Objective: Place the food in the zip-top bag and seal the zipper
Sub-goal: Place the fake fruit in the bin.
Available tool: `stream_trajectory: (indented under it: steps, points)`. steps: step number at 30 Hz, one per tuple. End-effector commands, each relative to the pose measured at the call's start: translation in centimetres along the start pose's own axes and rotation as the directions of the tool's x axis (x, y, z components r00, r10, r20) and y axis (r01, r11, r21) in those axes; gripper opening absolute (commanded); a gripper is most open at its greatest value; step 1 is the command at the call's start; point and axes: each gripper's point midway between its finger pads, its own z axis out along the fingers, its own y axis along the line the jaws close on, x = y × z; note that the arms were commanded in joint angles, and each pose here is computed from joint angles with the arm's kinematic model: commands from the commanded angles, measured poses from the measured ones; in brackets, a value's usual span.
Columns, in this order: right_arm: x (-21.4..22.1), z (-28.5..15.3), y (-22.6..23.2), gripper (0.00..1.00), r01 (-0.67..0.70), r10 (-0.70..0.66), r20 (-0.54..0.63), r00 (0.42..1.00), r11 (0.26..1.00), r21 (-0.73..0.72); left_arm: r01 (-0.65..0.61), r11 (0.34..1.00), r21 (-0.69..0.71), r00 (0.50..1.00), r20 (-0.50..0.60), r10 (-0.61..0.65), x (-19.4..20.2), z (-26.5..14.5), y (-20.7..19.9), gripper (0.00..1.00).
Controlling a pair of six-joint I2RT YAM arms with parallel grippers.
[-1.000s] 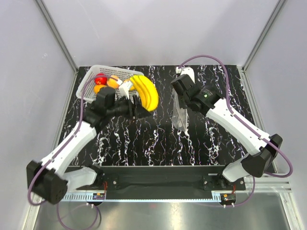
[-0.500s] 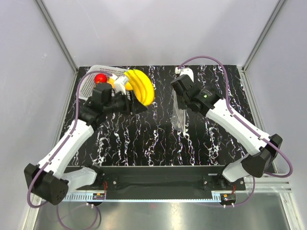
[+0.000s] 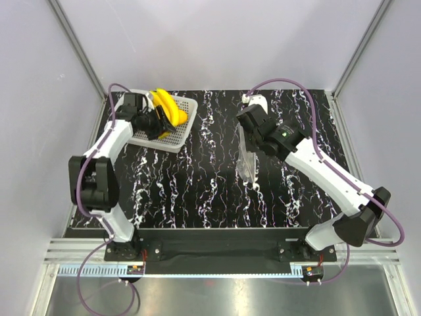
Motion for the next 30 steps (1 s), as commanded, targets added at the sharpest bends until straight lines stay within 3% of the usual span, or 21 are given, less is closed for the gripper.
stream_trajectory:
  steps: [1, 5, 9, 12, 22, 30]
  points:
    - [-0.7, -1.0, 0.2, 0.00, -0.021, 0.022, 0.031, 0.999, 0.999, -0.028, -0.001, 1.000, 0.001, 0.999, 0.049, 0.001, -3.4, 1.5, -0.2, 0.40]
    - [-0.6, -1.2, -0.1, 0.00, -0.006, 0.006, 0.024, 1.000, 1.000, -0.021, 0.065, 0.989, -0.134, 0.996, 0.072, -0.056, -4.3, 1.5, 3.9, 0.41]
    - [-0.9, -2.0, -0.5, 0.00, -0.012, 0.013, 0.044, 0.999, 1.000, -0.028, 0.150, 0.967, -0.207, 0.985, 0.119, -0.127, -4.7, 0.0, 7.9, 0.55]
    - [-1.1, -2.3, -0.5, 0.00, -0.008, 0.010, 0.053, 0.999, 0.999, -0.036, 0.132, 0.947, -0.292, 0.985, 0.150, -0.091, -5.0, -1.4, 8.7, 0.99]
    - [-1.1, -2.7, -0.8, 0.00, -0.002, 0.004, 0.054, 0.999, 0.999, -0.036, 0.038, 0.894, -0.447, 0.969, 0.236, 0.076, -7.1, -5.4, 6.5, 0.99]
    - [-1.0, -2.3, -0.6, 0.00, 0.007, -0.006, 0.048, 0.999, 0.999, -0.035, 0.064, 0.946, -0.317, 0.978, 0.206, 0.003, -7.9, 0.1, 3.5, 0.99]
